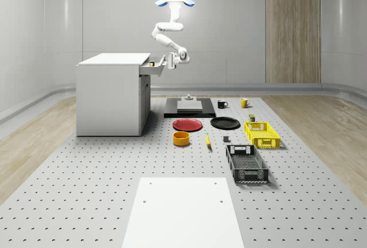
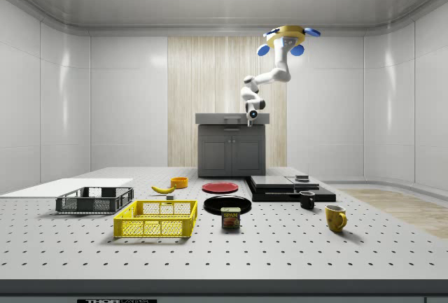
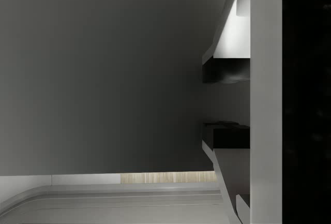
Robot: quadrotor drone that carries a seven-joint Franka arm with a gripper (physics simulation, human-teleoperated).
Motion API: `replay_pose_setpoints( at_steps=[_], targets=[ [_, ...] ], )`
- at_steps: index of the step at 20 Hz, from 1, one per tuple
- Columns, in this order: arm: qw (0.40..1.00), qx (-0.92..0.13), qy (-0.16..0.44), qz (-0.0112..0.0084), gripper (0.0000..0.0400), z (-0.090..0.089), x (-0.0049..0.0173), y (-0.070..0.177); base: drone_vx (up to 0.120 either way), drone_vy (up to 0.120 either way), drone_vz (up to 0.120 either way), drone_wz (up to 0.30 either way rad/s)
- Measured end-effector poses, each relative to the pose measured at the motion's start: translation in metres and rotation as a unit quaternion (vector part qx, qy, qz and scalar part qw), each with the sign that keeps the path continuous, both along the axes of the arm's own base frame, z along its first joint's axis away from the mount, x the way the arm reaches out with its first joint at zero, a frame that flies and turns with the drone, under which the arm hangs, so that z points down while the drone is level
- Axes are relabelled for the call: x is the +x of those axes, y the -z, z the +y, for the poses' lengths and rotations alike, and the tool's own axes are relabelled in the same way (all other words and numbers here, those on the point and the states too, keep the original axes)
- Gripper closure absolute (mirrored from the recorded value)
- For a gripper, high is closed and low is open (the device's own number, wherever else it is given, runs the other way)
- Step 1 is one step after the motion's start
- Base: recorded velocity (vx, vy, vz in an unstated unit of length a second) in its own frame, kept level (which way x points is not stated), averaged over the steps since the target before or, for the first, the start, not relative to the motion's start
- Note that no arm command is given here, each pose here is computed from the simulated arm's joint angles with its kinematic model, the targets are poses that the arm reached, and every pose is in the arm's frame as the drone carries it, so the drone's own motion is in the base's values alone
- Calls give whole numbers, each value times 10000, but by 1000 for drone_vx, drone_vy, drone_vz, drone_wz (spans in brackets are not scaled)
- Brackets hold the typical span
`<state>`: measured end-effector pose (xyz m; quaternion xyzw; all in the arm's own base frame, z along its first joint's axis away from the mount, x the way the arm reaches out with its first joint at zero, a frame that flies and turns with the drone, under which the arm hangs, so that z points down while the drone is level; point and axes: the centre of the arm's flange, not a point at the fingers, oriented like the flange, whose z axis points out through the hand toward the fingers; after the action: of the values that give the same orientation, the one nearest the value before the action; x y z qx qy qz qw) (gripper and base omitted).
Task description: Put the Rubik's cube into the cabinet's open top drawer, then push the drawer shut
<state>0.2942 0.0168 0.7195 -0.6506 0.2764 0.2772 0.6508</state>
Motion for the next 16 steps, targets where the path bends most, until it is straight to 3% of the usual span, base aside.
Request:
replay_pose_setpoints(
  at_steps=[1, 2, 4, 6, 8, 11, 12, 13, 16],
  targets=[
    [9999, 1, -5, 115, 295, 55, -33, -14, 0, 0, 0, 0],
    [9999, 1, -6, 150, 295, 83, -137, -36, 0, 0, 0, 0],
    [10000, 1, -3, 76, 295, 199, -85, -28, 0, 0, 0, 0],
    [10000, 2, -2, 22, 295, 319, -38, -22, 0, 0, 0, 0],
    [10000, 2, -1, -16, 295, 440, -2, -19, 0, 0, 0, 0],
    [10000, 2, 0, -52, 295, 622, 38, -17, 0, 0, 0, 0],
    [9999, 5, -11, 134, 294, 663, -67, -58, 0, 0, 0, 0],
    [9999, 5, -10, 124, 295, 696, -119, -75, 0, 0, 0, 0],
    [10000, 4, -5, 31, 295, 865, -44, -71, 0, 0, 0, 0]
  ],
)
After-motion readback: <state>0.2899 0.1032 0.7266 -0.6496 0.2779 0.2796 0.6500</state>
